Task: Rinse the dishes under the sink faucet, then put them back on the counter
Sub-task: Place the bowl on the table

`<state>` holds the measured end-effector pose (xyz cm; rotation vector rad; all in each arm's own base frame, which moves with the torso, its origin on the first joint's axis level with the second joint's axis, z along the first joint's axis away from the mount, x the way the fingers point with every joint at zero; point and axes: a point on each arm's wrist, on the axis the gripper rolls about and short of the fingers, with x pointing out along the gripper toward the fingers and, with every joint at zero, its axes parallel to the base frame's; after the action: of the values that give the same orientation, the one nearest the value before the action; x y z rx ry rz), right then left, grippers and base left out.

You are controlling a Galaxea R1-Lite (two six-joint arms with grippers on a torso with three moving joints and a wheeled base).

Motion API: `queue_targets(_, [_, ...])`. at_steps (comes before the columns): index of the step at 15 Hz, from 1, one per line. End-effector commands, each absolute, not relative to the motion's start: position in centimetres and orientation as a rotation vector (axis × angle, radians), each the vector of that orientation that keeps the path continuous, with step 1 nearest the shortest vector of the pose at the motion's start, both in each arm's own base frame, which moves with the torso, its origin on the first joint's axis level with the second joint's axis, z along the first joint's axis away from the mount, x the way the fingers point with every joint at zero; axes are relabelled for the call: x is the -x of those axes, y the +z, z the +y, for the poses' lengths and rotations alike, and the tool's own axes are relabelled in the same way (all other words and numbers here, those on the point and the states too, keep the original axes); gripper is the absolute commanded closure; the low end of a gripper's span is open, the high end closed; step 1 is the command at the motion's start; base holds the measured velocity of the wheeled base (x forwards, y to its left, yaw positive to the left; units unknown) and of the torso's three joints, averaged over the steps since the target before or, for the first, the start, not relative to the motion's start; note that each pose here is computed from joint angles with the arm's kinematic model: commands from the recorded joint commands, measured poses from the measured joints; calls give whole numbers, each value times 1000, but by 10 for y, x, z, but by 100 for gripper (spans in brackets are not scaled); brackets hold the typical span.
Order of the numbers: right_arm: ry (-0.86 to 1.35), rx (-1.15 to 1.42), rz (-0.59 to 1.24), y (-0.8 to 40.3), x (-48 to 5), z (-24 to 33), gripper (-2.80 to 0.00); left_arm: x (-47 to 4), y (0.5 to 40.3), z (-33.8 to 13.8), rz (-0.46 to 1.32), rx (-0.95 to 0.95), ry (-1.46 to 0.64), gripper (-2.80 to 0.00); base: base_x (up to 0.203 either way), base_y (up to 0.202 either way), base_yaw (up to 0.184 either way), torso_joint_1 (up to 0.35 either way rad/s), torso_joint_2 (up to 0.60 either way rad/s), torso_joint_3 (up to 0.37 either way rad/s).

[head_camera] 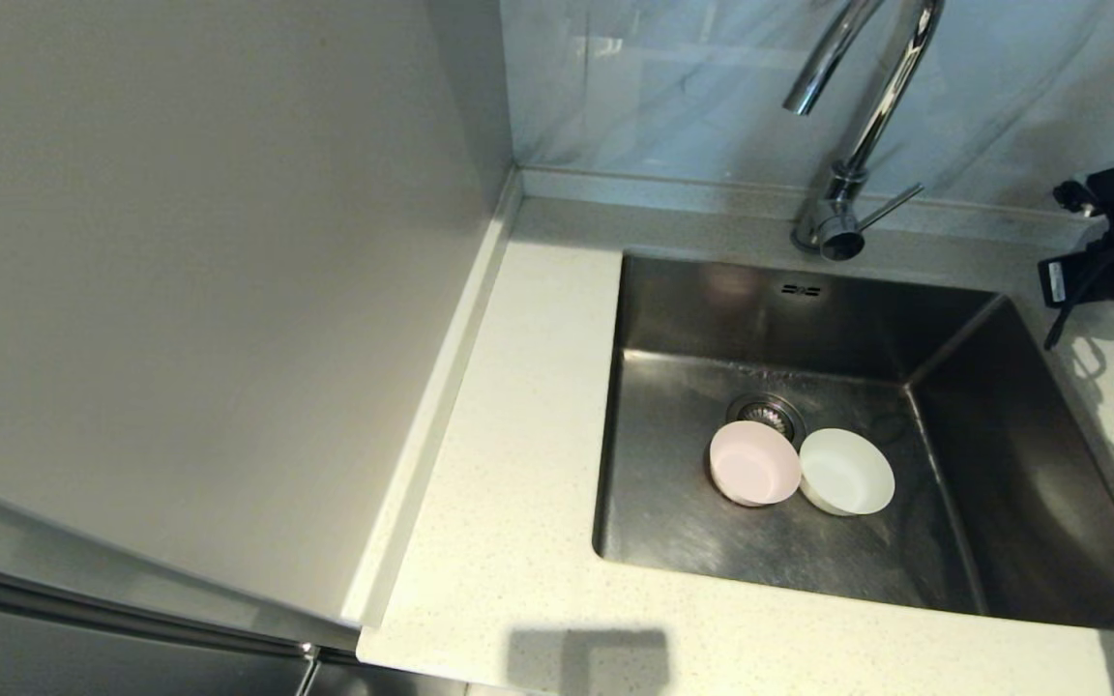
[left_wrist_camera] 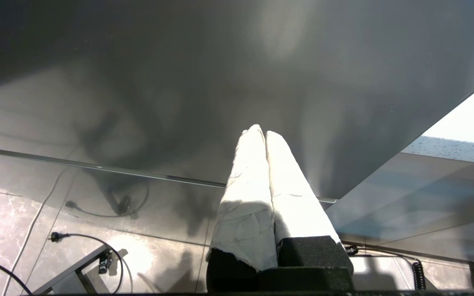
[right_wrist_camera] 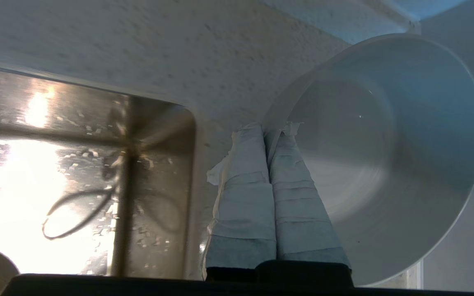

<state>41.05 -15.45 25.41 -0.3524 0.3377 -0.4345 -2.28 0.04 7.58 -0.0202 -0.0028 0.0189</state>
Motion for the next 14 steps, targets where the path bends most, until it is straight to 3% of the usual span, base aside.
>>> queue_targets(1, [-445, 353, 362, 245, -413, -163, 0, 23, 76, 0, -6, 22, 20, 0, 0, 0, 0, 0, 0, 0])
queue_targets(8, [-434, 399, 401, 238, -409, -164, 0, 23, 76, 0, -6, 22, 20, 0, 0, 0, 0, 0, 0, 0])
queue_targets(9, [-435, 399, 399, 239, -408, -164, -46, 23, 76, 0, -6, 21, 20, 0, 0, 0, 0, 0, 0, 0])
queue_targets(10, [-435, 397, 394, 241, -408, -163, -280, 23, 76, 0, -6, 22, 18, 0, 0, 0, 0, 0, 0, 0])
queue_targets(14, [-442, 391, 375, 249, -403, -162, -280, 23, 76, 0, -6, 22, 20, 0, 0, 0, 0, 0, 0, 0])
